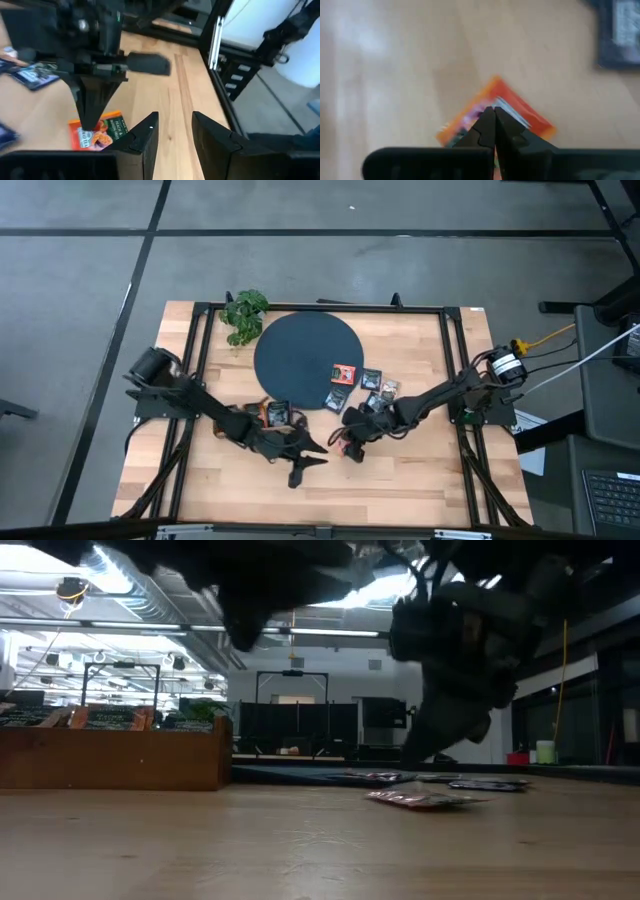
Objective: Pick & Place Tea
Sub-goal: Put the orange tea bag into the middle section of the wooden organizer
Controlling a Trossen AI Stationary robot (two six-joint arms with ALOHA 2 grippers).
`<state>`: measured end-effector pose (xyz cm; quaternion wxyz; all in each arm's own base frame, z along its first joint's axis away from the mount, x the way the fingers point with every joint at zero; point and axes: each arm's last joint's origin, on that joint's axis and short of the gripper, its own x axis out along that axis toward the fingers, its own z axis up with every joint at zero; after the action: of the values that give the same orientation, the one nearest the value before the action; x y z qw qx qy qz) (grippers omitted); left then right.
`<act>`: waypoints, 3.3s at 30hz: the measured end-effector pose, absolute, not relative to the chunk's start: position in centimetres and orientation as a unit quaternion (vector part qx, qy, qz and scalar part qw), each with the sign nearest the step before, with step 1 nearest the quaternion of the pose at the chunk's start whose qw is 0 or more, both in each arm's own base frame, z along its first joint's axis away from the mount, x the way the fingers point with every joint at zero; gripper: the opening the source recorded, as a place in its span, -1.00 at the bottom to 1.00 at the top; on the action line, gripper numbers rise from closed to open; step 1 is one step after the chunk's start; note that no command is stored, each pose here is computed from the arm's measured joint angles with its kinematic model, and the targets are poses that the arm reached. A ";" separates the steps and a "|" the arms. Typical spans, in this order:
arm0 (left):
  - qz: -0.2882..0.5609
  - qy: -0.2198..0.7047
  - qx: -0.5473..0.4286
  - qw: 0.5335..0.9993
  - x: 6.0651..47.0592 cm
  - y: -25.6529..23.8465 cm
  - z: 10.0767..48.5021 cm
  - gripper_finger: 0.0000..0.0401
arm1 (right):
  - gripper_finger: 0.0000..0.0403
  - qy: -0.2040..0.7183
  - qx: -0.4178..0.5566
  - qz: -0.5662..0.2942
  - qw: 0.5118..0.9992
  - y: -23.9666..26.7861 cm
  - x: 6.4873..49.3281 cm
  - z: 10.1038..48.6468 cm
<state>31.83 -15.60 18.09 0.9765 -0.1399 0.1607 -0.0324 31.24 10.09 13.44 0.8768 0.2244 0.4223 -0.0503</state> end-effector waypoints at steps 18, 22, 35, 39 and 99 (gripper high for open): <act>0.036 0.272 -0.064 0.959 39.3 -14.1 13.8 -0.44 | -0.98 0.445 0.237 -0.130 0.854 14.9 27.8 12.8; 0.067 0.290 -0.095 0.950 39.8 -12.6 12.8 -0.44 | -0.98 0.440 0.237 -0.134 0.856 15.1 27.7 12.8; 0.093 0.364 -0.136 0.917 39.5 -10.7 10.9 -0.45 | -0.90 0.395 0.189 -0.152 0.886 16.9 26.6 13.0; 0.082 0.374 -0.142 0.913 39.5 -10.8 10.6 -0.54 | -0.90 0.370 0.177 -0.169 0.896 17.6 26.0 13.1; 0.049 0.384 -0.143 0.911 39.3 -11.2 10.5 -0.94 | -0.94 0.406 0.258 -0.136 0.866 16.1 28.0 11.9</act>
<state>39.33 -11.20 10.54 0.9107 -0.1429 0.3845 0.0491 28.01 16.07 11.88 0.8660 0.2578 0.4062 -0.1365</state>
